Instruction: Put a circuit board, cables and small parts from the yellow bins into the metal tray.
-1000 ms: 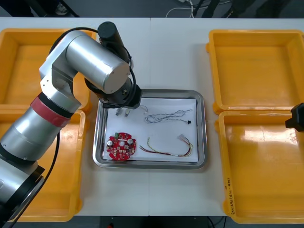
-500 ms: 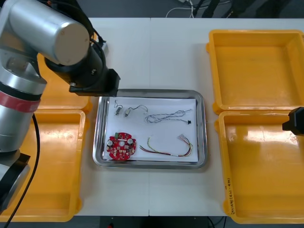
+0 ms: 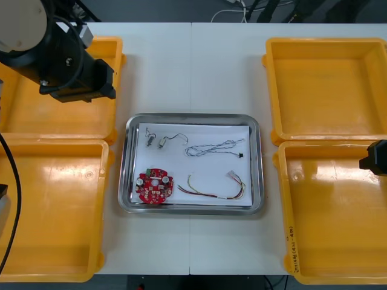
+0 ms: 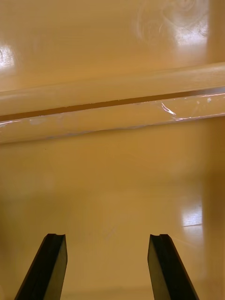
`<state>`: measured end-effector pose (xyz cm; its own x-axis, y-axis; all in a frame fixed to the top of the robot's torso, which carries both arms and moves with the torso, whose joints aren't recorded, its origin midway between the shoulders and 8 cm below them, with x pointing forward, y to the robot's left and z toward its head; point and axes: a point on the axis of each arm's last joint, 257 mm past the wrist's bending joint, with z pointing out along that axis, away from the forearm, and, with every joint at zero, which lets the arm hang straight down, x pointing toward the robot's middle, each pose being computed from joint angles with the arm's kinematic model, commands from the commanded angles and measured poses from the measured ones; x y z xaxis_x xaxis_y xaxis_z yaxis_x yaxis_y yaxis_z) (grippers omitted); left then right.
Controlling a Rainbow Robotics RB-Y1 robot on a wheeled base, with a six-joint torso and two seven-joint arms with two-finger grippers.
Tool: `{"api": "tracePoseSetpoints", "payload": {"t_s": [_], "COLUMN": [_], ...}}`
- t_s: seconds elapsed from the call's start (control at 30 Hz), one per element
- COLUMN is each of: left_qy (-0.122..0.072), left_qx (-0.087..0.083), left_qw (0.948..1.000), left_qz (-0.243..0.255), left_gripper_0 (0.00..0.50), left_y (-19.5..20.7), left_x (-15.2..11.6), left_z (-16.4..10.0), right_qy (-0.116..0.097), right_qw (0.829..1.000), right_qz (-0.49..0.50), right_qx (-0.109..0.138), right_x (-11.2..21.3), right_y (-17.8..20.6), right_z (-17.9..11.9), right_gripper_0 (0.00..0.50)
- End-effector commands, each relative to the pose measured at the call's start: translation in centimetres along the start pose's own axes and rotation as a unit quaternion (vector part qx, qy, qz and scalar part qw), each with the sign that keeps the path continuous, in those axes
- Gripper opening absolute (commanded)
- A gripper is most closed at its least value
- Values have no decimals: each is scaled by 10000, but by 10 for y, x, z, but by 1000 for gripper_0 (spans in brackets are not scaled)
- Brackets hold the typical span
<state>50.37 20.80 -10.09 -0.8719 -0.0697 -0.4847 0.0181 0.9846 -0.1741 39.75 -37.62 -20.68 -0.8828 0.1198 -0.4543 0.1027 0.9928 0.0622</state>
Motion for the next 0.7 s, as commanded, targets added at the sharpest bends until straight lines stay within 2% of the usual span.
{"api": "tracePoseSetpoints", "payload": {"t_s": [0.03, 0.3, 0.7], "left_qy": [-390, -437, -286], "left_qx": [-76, -285, -490], "left_qw": [9985, 9977, 9975], "left_qz": [375, 444, 431], "left_gripper_0": [500, 500, 500], "left_y": [32, 76, 118], "left_x": [-19, -6, 32], "left_z": [-32, -38, -36], "right_qy": [-241, -150, -37], "right_qw": [9994, 9996, 9995], "right_qz": [-207, -239, -308], "right_qx": [-103, -30, 27], "right_x": [-18, -23, -25], "right_y": [5, 7, 9], "right_z": [-11, -22, -30], "right_gripper_0": [500, 500, 500]}}
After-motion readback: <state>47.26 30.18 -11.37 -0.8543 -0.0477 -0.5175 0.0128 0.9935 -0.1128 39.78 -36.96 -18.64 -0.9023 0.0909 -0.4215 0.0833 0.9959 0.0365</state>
